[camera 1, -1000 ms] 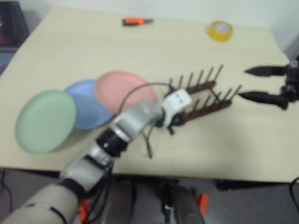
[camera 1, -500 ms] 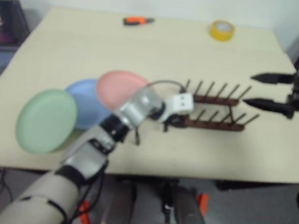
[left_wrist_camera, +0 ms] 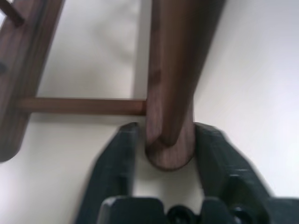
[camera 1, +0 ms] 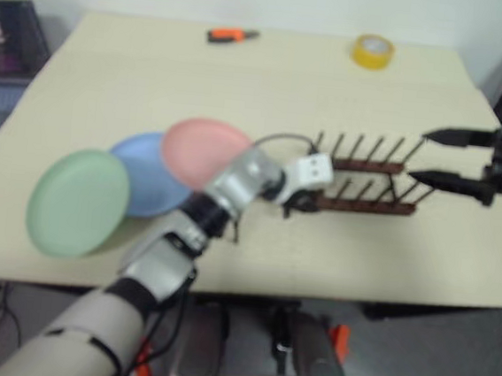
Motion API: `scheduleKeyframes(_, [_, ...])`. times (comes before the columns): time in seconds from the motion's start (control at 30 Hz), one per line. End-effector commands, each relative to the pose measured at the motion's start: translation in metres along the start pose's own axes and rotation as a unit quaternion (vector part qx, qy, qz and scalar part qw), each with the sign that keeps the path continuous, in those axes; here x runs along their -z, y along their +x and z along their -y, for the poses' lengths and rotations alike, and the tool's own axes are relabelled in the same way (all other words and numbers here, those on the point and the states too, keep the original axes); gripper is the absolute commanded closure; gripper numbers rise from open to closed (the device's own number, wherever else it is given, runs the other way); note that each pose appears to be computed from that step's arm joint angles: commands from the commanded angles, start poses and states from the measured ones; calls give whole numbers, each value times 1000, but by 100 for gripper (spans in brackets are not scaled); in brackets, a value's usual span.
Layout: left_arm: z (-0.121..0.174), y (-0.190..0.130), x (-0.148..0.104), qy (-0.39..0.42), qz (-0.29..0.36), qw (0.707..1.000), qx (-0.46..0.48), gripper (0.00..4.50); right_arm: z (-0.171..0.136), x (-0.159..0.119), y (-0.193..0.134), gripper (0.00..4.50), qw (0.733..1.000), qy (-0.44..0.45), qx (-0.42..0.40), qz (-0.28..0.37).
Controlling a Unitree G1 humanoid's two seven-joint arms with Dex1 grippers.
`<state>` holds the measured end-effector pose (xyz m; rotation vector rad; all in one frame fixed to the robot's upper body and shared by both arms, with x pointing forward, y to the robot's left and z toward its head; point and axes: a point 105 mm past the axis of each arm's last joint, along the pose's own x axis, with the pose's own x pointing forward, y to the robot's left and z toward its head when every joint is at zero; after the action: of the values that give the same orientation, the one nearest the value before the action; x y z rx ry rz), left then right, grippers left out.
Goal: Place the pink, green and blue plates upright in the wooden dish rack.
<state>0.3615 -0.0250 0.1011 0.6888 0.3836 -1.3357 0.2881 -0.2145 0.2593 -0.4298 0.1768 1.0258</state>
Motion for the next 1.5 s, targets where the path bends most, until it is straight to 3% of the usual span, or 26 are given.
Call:
scheduleKeyframes(0.03, [-6, -12, -23, 21, 27, 999, -14, 105, 0, -12, -10, 62, 1000, -19, 13, 10])
scheduleKeyframes(0.13, [-12, -23, -36, 28, 41, 998, -32, 6, 0, -12, -11, 62, 1000, -17, 15, 9])
scheduleKeyframes(0.3, [-11, -79, -60, 75, 68, 993, -65, 2, -8, -1, -27, 62, 999, 15, 37, -16])
scheduleKeyframes(0.37, [-2, -95, -66, 80, 82, 991, -64, 43, -12, 10, -35, 62, 997, 39, 51, -40])
scheduleKeyframes(0.47, [25, -108, -57, 80, 78, 993, -25, 134, -28, 37, -47, 125, 990, 82, 55, -97])
scheduleKeyframes(0.63, [82, -98, -26, 62, 50, 995, 56, 324, -44, 90, -39, 303, 974, 142, 81, -155])
scheduleKeyframes(0.73, [87, -71, -12, 77, 20, 996, 30, 437, -44, 114, -14, 414, 969, 178, 111, -133])
scheduleKeyframes(0.77, [88, -63, -11, 80, 17, 996, 24, 450, -39, 122, -6, 446, 966, 179, 135, -132])
scheduleKeyframes(0.9, [82, -32, -16, 54, 31, 998, -10, 450, -24, 145, 19, 446, 949, 197, 213, -121])
scheduleKeyframes(1.13, [76, -1, -12, 23, 19, 999, -38, 450, -19, 165, 40, 446, 938, 215, 245, -115])
scheduleKeyframes(1.5, [41, 37, 11, -19, 8, 991, -133, 450, -5, 175, 72, 446, 925, 211, 299, -97])
